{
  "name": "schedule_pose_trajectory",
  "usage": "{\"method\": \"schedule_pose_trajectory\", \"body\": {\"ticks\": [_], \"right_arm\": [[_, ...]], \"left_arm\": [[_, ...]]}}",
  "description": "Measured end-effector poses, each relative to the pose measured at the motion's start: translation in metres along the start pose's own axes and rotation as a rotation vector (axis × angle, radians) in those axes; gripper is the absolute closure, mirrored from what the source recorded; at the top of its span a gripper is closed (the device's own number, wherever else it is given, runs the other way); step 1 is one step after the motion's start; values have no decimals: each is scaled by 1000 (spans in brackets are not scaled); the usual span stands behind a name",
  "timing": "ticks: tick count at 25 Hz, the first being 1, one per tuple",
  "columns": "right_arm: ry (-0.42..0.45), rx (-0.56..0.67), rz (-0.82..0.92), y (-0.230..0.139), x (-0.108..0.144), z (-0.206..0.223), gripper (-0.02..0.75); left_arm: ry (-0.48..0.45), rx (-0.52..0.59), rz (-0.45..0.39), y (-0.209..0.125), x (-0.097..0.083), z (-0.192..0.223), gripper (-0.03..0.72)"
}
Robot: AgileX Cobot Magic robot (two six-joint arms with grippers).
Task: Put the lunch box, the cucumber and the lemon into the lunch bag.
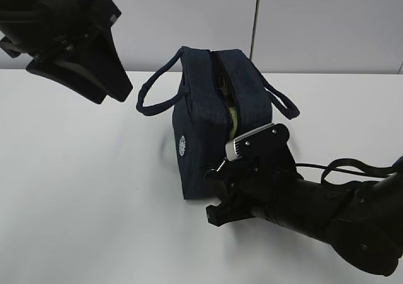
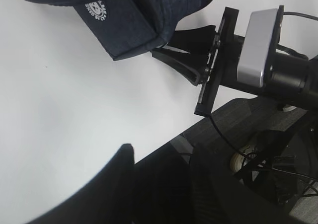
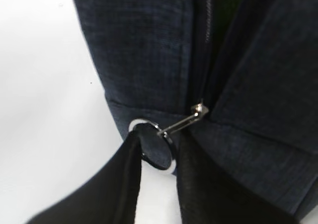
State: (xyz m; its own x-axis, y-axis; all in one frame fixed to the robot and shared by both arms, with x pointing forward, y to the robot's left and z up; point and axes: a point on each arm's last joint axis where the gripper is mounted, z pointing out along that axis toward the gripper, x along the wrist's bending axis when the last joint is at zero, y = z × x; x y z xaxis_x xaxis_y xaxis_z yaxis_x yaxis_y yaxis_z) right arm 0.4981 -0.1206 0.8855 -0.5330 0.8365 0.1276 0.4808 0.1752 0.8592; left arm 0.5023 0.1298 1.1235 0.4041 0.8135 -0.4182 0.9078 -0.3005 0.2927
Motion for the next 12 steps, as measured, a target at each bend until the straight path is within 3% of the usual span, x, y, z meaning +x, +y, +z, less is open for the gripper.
{"method": "schedule_pose_trajectory", "body": {"ticks": [5, 12], "right_arm": [[0, 0, 0, 0, 0, 0, 663], [0, -2, 0, 0, 0, 0, 692]], "left_arm": [[0, -2, 0, 0, 0, 0, 431], [0, -4, 0, 0, 0, 0, 432]]}}
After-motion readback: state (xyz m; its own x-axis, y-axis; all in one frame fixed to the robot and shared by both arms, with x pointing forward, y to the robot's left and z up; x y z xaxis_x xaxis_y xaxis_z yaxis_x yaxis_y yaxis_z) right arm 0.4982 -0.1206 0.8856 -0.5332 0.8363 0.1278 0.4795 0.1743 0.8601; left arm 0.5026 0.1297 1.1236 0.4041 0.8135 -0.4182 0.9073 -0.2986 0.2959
